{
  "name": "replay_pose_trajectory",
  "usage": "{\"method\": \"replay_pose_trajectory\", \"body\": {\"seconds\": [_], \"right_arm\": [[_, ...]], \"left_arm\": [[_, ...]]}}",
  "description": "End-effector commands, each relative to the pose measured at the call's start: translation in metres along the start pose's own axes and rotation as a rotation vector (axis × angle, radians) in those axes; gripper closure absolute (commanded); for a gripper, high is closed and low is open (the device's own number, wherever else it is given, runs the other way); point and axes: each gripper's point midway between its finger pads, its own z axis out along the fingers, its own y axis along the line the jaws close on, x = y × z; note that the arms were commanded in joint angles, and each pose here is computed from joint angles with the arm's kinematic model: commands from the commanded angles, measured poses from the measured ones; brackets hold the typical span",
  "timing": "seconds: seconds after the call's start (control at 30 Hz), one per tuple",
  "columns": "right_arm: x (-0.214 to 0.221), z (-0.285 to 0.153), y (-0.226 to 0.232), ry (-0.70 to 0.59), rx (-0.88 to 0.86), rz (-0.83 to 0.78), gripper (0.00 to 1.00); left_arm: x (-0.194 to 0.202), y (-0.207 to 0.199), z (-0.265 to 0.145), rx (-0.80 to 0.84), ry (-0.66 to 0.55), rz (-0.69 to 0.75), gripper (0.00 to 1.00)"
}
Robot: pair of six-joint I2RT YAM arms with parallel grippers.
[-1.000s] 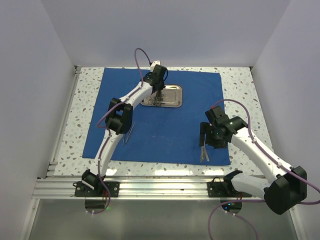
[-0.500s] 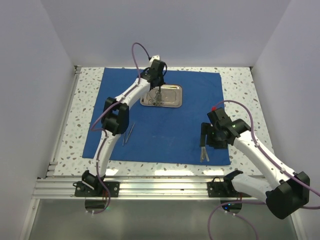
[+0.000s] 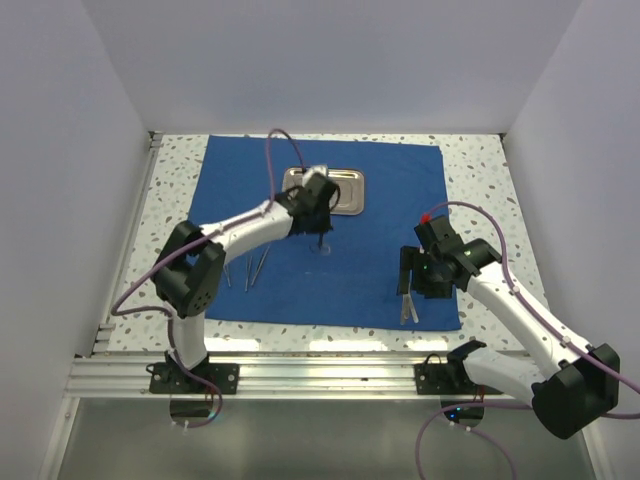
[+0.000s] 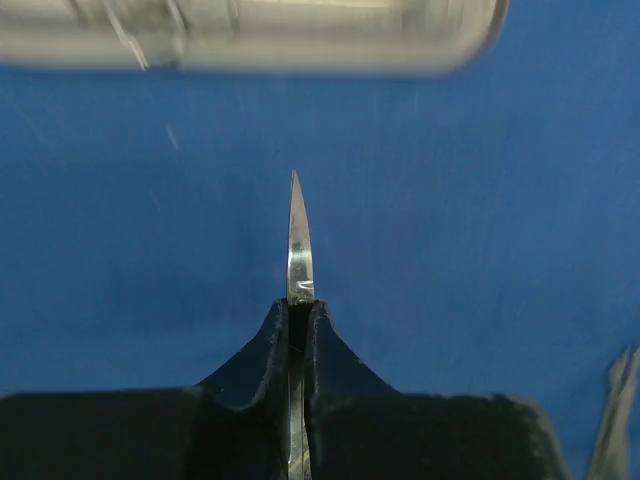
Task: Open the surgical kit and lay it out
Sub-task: Place the medical item in the surgical kit, then pick up the medical item from the container.
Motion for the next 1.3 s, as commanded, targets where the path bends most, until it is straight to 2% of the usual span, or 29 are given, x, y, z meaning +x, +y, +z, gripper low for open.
{"method": "replay_pose_trajectory", "body": {"seconds": [0.0, 0.13, 0.2, 0.27, 0.3, 0.33, 0.43, 0.5, 0.63, 0.87, 0.97, 1.07, 1.27], "right_arm": [[0.000, -0.001, 0.005, -0.015, -0.041, -0.023, 0.30], [0.002, 0.001, 0.007, 0.003, -0.053, -0.030, 0.31], [0.002, 0.002, 0.007, 0.005, -0.053, -0.031, 0.31], [0.003, 0.002, 0.008, 0.008, -0.055, -0.030, 0.31], [0.003, 0.002, 0.008, 0.009, -0.055, -0.034, 0.32], [0.004, 0.002, 0.008, 0.011, -0.056, -0.031, 0.31], [0.003, 0.002, 0.007, 0.006, -0.050, -0.031, 0.32], [0.002, 0.000, 0.006, 0.000, -0.046, -0.025, 0.32], [0.002, -0.001, 0.004, -0.002, -0.038, -0.018, 0.32], [-0.001, 0.002, -0.001, -0.004, 0.009, -0.001, 0.32], [-0.002, 0.004, -0.003, 0.003, 0.029, 0.003, 0.32], [-0.003, 0.008, -0.004, 0.010, 0.046, 0.010, 0.32], [-0.006, 0.017, -0.002, 0.034, 0.068, 0.013, 0.32]], "left_arm": [[0.065, -0.015, -0.021, 0.044, 0.076, -0.040, 1.00], [0.107, -0.020, -0.027, 0.033, 0.147, -0.014, 1.00], [0.113, -0.023, -0.026, 0.034, 0.160, -0.020, 0.94], [0.113, -0.026, -0.025, 0.028, 0.174, -0.024, 0.78], [0.110, -0.029, -0.025, 0.029, 0.174, -0.026, 0.64], [0.104, -0.035, -0.025, 0.037, 0.169, -0.024, 0.44], [0.093, -0.040, -0.030, 0.027, 0.168, -0.015, 0.30], [0.085, -0.038, -0.033, 0.005, 0.156, 0.016, 0.27], [0.031, -0.040, -0.032, -0.044, 0.052, 0.066, 0.27], [-0.061, 0.012, 0.020, -0.127, -0.017, -0.033, 0.31], [-0.090, 0.023, 0.046, -0.148, -0.053, -0.020, 0.32], [-0.111, 0.026, 0.071, -0.133, -0.086, 0.014, 0.31], [-0.123, 0.034, 0.114, -0.061, -0.110, 0.054, 0.30]]}}
